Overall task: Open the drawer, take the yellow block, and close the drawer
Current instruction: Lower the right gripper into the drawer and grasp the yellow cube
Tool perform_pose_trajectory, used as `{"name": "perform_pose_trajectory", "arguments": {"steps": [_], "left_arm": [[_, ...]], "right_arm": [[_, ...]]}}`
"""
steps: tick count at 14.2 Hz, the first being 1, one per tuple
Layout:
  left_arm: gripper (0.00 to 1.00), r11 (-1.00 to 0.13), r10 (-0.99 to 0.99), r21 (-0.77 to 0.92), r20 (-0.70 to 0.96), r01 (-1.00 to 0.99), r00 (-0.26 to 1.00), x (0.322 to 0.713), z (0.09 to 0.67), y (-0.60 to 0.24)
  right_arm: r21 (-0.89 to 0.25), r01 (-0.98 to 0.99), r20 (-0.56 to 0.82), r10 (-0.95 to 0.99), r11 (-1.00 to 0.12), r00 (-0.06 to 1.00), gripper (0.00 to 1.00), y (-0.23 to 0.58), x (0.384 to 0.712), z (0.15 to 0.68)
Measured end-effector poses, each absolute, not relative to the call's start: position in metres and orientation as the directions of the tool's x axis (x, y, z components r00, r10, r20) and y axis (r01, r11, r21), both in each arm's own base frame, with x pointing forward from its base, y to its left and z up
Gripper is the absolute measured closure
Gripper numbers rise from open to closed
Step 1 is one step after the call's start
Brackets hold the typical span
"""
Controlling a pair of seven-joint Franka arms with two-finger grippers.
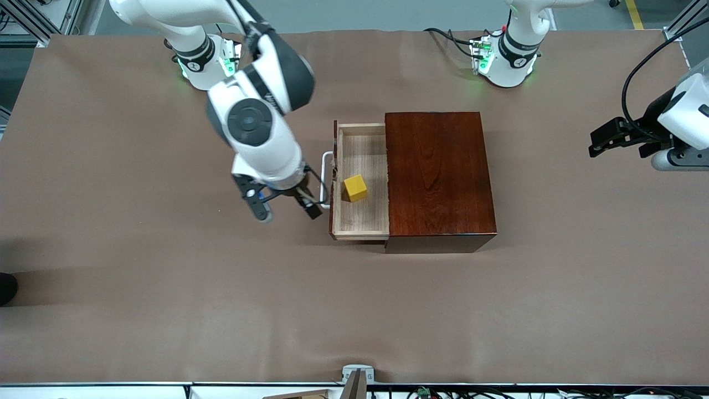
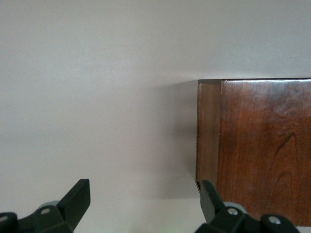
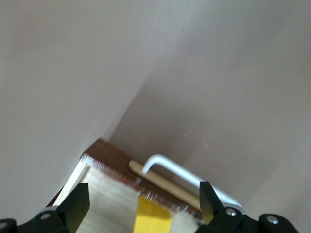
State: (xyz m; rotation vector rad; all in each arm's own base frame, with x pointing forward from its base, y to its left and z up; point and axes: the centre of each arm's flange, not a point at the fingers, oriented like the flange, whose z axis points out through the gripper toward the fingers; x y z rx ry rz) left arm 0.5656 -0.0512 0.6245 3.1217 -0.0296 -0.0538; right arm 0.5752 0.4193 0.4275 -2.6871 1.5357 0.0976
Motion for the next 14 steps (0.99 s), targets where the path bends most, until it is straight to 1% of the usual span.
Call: {"name": "perform_pose_trajectory", "arguments": {"steps": [3, 7, 9, 11, 14], "left_arm": [[0.0, -1.0, -0.02, 0.02, -0.035, -0.02, 0.999, 0.566, 0.624, -0.052], [0.0, -1.0, -0.024, 0.02, -0.035, -0.023, 0.999, 0.566, 0.623, -0.054], [0.0, -1.0, -0.025, 0.02, -0.036, -0.024, 0.999, 0.566, 0.623, -0.054], [0.0, -1.0, -0.025, 0.02, -0.036, -0.024, 0.999, 0.565, 0.623, -0.054], [0.0, -1.0, -0.025, 0.02, -0.036, -0.025, 0.999, 0.565, 0.623, -0.054]], "right_arm": [[-0.021, -0.918, -0.081, -0.915, -0.395, 0.396, 0.0, 0.449, 0.57, 0.415], [-0.001, -0.982, -0.086, -0.978, -0.19, 0.19, 0.0, 0.464, 0.564, 0.404], [0.014, -0.994, -0.095, -0.99, -0.109, 0.107, 0.0, 0.472, 0.558, 0.404], [0.02, -0.996, -0.095, -0.992, -0.085, 0.083, 0.0, 0.482, 0.549, 0.403], [0.027, -0.995, -0.091, -0.992, -0.093, 0.09, 0.0, 0.496, 0.536, 0.397]]}}
